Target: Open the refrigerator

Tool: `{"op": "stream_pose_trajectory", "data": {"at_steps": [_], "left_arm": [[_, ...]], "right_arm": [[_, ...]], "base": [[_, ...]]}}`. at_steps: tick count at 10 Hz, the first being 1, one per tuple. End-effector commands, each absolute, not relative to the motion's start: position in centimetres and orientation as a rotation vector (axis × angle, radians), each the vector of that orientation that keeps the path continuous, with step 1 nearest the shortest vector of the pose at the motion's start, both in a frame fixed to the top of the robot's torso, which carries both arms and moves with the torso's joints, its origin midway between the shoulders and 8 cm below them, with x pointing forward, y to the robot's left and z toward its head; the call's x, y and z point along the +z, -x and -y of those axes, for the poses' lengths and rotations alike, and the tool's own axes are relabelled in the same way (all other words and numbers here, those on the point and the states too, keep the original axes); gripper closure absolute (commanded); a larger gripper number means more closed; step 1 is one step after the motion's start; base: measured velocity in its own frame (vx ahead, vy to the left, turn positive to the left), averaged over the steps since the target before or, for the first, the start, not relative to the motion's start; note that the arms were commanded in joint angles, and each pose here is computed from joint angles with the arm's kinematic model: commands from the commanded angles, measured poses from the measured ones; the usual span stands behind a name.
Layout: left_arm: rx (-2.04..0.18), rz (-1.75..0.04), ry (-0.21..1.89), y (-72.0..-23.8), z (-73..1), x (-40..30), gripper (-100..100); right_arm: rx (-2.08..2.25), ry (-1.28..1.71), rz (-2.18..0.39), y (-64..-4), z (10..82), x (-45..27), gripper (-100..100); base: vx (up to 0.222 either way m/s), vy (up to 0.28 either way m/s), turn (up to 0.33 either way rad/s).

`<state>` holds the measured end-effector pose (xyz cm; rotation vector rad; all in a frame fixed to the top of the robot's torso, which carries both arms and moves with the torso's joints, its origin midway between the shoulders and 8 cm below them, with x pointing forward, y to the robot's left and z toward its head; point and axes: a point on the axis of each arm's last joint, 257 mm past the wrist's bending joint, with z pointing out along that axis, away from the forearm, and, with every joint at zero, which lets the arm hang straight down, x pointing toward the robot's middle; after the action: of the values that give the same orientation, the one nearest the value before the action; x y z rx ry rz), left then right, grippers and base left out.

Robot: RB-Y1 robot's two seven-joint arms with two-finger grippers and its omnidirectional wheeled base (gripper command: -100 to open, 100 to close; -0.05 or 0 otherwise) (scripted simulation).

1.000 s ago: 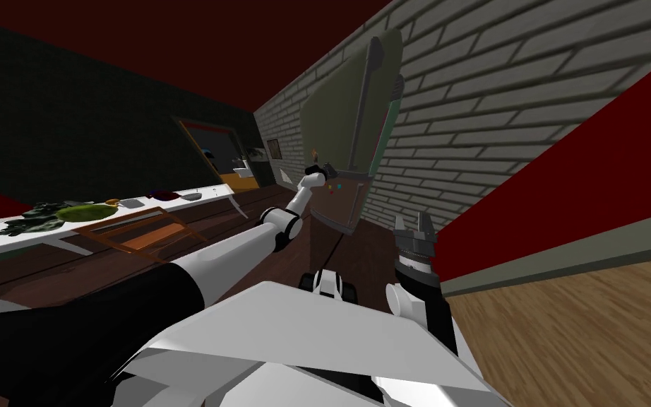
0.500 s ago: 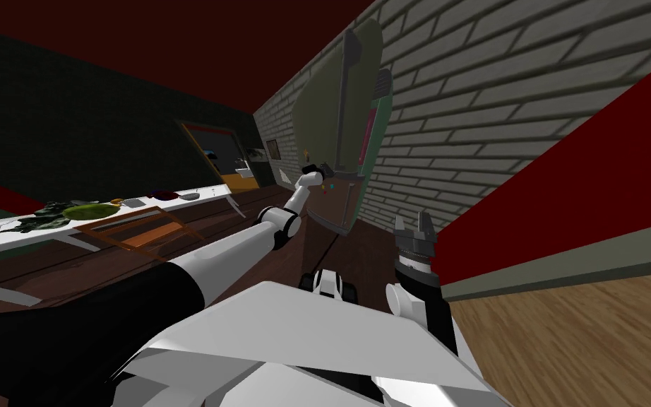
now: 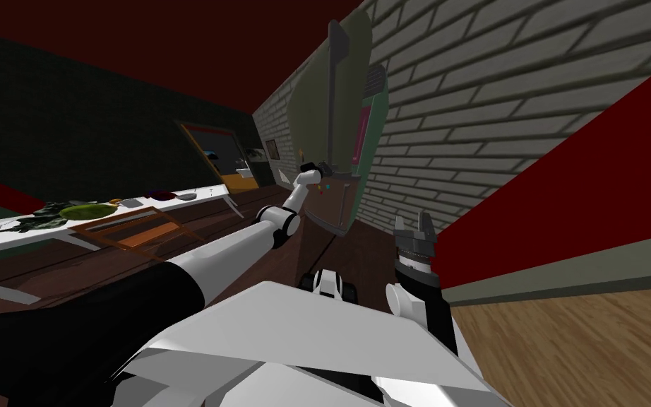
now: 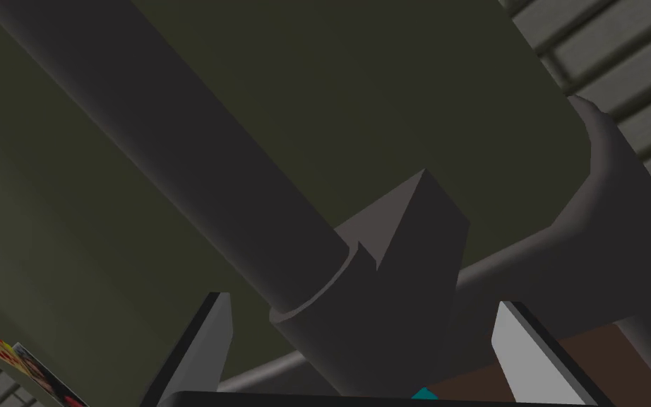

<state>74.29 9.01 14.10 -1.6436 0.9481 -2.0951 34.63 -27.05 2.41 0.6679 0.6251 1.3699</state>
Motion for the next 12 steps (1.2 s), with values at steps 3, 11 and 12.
{"op": "stream_pose_trajectory", "data": {"at_steps": [3, 11, 12], "left_arm": [[-2.128, -0.994, 1.631, -73.5, -6.5, 14.5, 100], [-2.204, -1.126, 1.606, -71.0, 0.0, 14.7, 100], [-2.219, -1.154, 1.600, -70.4, 1.2, 14.8, 100]], "right_arm": [[1.369, -0.667, -0.626, -34.6, 27.1, 2.4, 0], [1.370, -0.668, -0.626, -34.6, 27.1, 2.4, 0], [1.370, -0.668, -0.625, -34.6, 27.1, 2.4, 0]], "base": [[-0.050, 0.283, -0.081], [-0.105, 0.324, -0.051], [-0.056, 0.286, -0.041]]}}
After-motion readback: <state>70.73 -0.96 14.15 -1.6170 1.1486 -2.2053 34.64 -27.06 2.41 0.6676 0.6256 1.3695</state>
